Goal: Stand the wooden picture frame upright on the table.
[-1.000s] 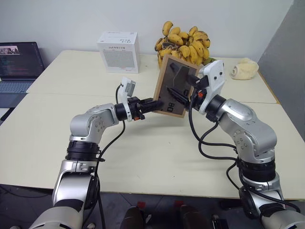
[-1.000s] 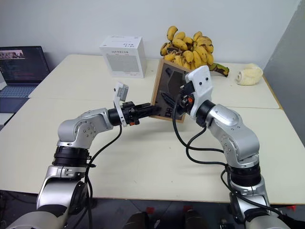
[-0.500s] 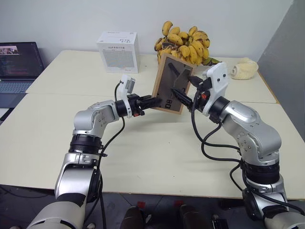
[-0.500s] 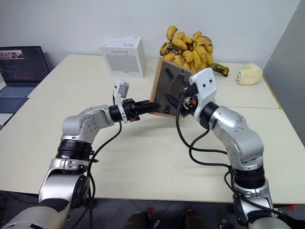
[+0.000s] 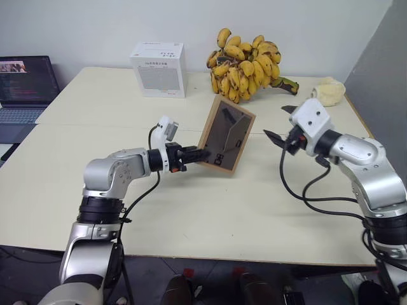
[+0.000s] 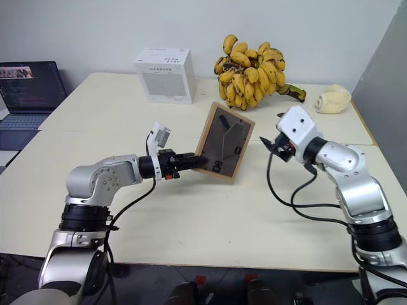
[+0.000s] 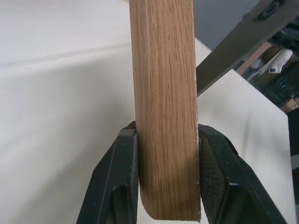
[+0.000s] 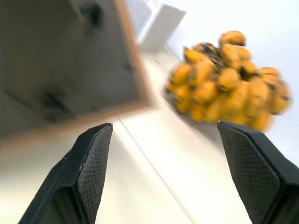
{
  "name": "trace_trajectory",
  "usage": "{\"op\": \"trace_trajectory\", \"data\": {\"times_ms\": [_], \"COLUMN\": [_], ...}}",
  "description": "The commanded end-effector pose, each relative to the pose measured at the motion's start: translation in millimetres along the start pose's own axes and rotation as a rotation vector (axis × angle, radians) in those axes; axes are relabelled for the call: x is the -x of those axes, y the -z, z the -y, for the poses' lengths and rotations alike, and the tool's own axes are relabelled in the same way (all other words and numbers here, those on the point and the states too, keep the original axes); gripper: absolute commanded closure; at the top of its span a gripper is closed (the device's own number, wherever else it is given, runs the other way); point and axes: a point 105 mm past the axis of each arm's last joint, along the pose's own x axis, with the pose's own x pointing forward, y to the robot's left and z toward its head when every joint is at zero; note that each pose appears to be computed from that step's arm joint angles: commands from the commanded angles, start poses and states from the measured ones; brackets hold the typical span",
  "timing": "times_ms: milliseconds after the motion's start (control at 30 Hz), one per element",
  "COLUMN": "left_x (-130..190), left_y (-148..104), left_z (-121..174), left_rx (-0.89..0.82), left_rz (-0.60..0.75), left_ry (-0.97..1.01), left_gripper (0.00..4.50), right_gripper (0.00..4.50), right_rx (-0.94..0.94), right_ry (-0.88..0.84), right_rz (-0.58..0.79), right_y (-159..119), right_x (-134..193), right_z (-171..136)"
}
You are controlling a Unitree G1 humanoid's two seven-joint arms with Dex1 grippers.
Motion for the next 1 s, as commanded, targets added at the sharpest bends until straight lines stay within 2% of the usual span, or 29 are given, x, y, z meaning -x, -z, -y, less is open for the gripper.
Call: {"op": "trace_trajectory", "data": {"times_ms": [33,133,300,533,867,1000], "left_x": [20,32,49,56,58,59], "left_y": [-15,-14,-16,-14,-16,-18], "left_z": [23,32,46,56,61,61], "left_rx": [0.037,0.098,0.181,0.201,0.232,0.241], "left_rz": [0.013,-0.007,-0.017,-0.016,-0.045,-0.054], "left_ry": [0.046,0.055,0.08,0.109,0.111,0.107], "left_gripper": [3.18,3.18,3.18,3.18,3.18,3.18], "right_gripper": [0.73,0.73,0.73,0.73,0.73,0.73], "right_rx": [0.333,0.55,0.735,0.781,0.839,0.846], "right_ry": [0.009,-0.007,0.044,0.201,0.329,0.363], "right_rz": [0.073,0.134,0.241,0.33,0.556,0.601], "right_y": [-3,3,10,15,-16,-26], "right_x": [3,3,-2,-15,-31,-35], "right_z": [-9,-30,-50,-50,-64,-63]}}
